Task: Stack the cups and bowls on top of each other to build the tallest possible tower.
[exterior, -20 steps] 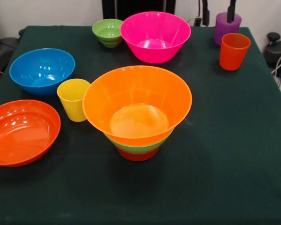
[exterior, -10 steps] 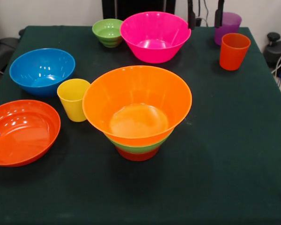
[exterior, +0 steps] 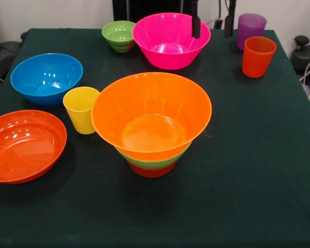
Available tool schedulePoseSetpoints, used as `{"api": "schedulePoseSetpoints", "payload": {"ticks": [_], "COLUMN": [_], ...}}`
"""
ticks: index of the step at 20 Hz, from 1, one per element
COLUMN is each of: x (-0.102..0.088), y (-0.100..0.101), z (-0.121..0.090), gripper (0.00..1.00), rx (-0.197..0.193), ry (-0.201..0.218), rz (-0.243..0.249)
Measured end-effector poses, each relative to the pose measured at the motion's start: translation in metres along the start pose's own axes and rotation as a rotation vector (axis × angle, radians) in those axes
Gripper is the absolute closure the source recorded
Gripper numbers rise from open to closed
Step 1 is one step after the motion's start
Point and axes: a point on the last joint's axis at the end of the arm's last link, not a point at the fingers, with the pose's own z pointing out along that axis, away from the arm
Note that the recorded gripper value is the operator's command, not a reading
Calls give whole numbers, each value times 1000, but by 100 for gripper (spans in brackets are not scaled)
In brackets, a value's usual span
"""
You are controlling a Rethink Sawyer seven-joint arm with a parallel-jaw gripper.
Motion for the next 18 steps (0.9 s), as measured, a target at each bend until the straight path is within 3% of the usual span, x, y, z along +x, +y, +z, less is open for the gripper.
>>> {"api": "schedulePoseSetpoints", "payload": {"ticks": [9,18], "x": [-72,-143], "y": [-28,-42], "z": [-1,9], "gripper": [0,0], "rx": [23,-9], "ry": [54,79], "rz": [91,142]}}
